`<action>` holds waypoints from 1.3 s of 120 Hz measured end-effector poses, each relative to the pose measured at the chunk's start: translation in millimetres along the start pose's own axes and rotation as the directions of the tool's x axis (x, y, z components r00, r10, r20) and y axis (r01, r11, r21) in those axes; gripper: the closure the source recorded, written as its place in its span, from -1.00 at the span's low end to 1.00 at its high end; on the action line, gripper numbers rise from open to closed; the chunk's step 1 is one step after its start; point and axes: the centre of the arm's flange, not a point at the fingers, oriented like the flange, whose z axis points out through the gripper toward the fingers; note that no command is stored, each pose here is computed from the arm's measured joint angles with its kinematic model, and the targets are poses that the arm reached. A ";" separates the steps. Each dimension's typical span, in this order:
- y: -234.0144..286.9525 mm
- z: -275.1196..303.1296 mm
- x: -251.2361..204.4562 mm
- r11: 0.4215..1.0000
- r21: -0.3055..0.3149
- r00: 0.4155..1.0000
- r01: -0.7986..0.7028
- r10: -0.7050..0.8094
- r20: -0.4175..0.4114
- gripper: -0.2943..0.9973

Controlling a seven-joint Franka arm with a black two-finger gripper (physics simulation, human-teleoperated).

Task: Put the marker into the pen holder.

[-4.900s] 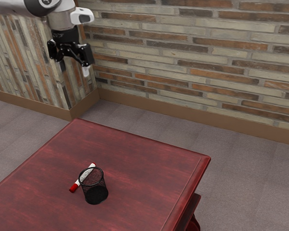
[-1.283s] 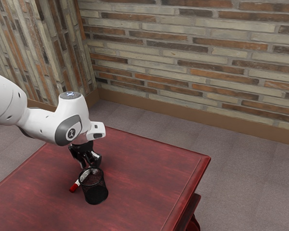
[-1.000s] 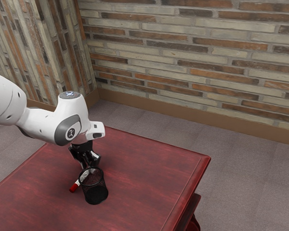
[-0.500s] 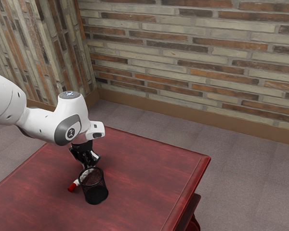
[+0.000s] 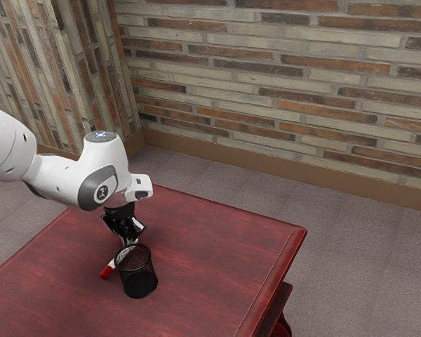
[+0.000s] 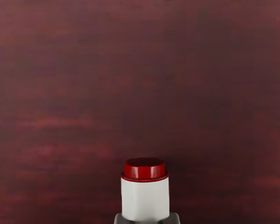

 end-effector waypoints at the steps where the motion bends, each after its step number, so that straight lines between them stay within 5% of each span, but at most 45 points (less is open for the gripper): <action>1: -0.4 -1.4 0.2 1.000 0.000 1.000 0.001 -0.001 -0.003 0.66; 44: -24.2 -60.8 3.3 0.999 0.011 0.993 0.034 -0.032 -0.115 0.67; 71: -24.1 -149.2 5.0 1.000 0.022 0.913 -0.010 0.018 -0.408 0.67; 94: 7.0 -200.6 -41.1 0.994 0.034 0.835 -0.101 0.103 -0.541 0.68; 156: 72.3 -202.1 -120.9 0.950 0.113 0.769 -0.290 0.302 -0.564 0.66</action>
